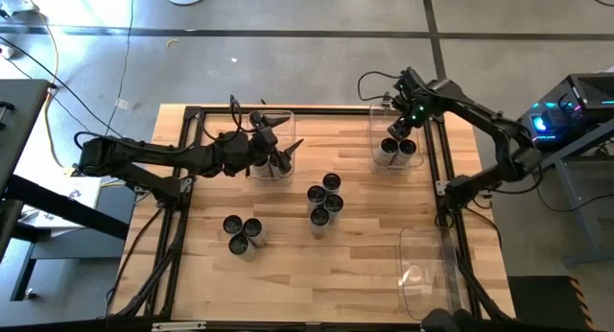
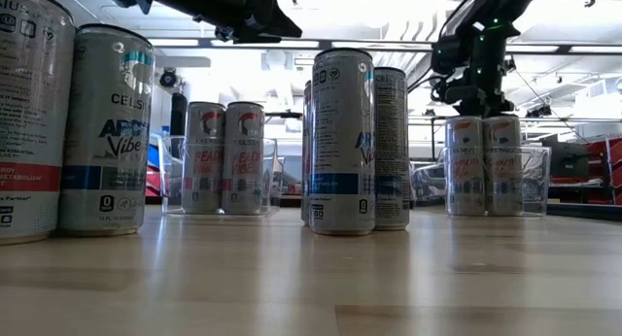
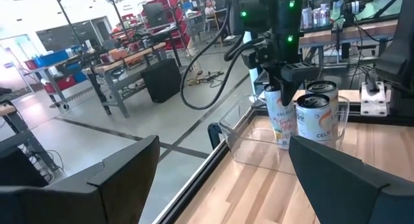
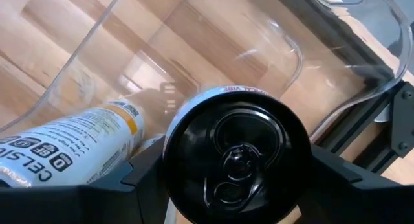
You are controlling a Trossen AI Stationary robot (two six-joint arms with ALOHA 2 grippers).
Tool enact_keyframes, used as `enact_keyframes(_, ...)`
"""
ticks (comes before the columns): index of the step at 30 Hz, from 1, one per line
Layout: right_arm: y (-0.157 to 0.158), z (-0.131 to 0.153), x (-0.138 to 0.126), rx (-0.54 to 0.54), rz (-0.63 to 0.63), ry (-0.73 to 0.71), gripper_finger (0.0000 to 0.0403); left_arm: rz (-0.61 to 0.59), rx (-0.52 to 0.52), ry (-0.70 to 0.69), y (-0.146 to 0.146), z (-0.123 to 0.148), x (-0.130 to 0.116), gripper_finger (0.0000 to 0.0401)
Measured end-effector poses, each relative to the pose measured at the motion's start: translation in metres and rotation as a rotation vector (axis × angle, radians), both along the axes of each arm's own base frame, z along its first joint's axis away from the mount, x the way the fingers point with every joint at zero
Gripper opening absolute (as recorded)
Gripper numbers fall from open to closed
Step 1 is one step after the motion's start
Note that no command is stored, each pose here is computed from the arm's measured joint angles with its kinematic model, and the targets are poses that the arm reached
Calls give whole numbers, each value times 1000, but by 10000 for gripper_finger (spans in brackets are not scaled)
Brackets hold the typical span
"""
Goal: Sort soda cans
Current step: Put the white-yellow soda can into the top right transparent bin
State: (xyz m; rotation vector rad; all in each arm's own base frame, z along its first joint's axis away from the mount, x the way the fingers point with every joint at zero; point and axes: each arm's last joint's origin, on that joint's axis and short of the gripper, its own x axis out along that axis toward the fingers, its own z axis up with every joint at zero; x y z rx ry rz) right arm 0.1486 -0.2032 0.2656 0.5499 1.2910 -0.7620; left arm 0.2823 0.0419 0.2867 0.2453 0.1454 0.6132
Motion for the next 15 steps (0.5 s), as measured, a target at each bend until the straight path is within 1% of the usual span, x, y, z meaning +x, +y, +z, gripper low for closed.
enact_keyframes(3,4,5,-3,-11,-18,-1,242,2,0,0,1,0,0,339)
enact_keyframes(7,11,9,-9,12,-44,8,242,2,1,-12,1,1,0,339)
enact_keyframes(12,11,10,-9,12,-69,0,242,2,3,-31,1,3,0,339)
enact_keyframes(15,12,10,-9,18,-70,-7,251,2,3,-31,1,3,0,339)
